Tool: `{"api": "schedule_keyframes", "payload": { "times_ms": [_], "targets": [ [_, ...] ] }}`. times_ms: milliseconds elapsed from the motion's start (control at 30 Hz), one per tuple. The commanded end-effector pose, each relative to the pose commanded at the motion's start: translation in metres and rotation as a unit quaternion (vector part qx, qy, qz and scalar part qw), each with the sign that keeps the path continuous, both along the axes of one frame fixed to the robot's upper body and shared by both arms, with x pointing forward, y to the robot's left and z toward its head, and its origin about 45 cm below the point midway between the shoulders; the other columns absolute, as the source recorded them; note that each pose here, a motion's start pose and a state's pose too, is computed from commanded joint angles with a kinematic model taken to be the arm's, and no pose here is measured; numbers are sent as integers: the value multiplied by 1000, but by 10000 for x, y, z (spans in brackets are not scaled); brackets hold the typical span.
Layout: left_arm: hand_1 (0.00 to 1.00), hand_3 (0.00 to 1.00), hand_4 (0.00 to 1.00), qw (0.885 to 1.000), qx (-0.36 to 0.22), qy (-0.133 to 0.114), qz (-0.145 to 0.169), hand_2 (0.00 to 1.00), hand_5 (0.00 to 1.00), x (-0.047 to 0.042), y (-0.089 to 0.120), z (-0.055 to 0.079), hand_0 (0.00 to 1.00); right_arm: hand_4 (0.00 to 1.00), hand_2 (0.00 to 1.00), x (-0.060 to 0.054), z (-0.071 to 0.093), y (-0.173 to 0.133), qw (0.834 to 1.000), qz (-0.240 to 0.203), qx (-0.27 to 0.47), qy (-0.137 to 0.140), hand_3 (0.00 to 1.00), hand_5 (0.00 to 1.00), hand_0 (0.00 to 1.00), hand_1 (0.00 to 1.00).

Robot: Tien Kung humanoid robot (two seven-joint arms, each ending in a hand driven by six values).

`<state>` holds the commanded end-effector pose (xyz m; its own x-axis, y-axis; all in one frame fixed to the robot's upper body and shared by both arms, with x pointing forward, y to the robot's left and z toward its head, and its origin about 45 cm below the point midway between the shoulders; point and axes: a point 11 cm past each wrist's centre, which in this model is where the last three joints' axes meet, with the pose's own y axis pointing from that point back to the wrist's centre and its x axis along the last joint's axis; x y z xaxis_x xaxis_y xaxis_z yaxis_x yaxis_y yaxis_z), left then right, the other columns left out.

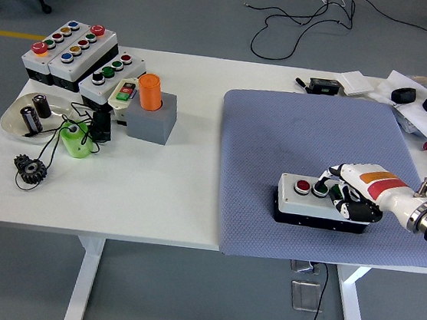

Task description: Pick up the button,place it on the desk,press the button,press the button

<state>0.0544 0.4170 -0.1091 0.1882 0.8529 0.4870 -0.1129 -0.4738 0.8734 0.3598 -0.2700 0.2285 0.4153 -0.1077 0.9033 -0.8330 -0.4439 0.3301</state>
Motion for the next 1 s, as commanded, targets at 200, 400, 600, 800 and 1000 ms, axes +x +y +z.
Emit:
{"api": "schedule_keyframes", "payload": {
  "times_ms": [200, 400, 600, 800, 1000],
  "targets": [
    [519, 450, 275, 1000, 0, 3, -1, 492, 977, -23, -6, -5, 600, 343, 100, -39, -74, 6, 1000, 4, -9, 11, 592, 2, 201, 2],
    [520, 450, 275, 1000, 0, 5, -2, 492, 977, -43, -5, -8, 601, 342, 99, -36, -96, -11, 1000, 0, -12, 14, 589, 2, 201, 2],
    [519, 449, 275, 1000, 0, 6, -2, 492, 977, -57, -5, -9, 601, 342, 98, -21, -61, -15, 1000, -2, -10, 7, 588, 2, 201, 2],
    [520, 449, 275, 1000, -1, 6, -2, 492, 978, -58, -3, -9, 601, 342, 97, 6, 55, 0, 1000, -1, 0, -8, 585, 2, 200, 2],
    [520, 449, 275, 1000, -1, 5, -2, 493, 978, -42, 1, -6, 601, 341, 97, 33, 244, 35, 999, 2, 18, -31, 585, 2, 197, 2]
  ]
}}
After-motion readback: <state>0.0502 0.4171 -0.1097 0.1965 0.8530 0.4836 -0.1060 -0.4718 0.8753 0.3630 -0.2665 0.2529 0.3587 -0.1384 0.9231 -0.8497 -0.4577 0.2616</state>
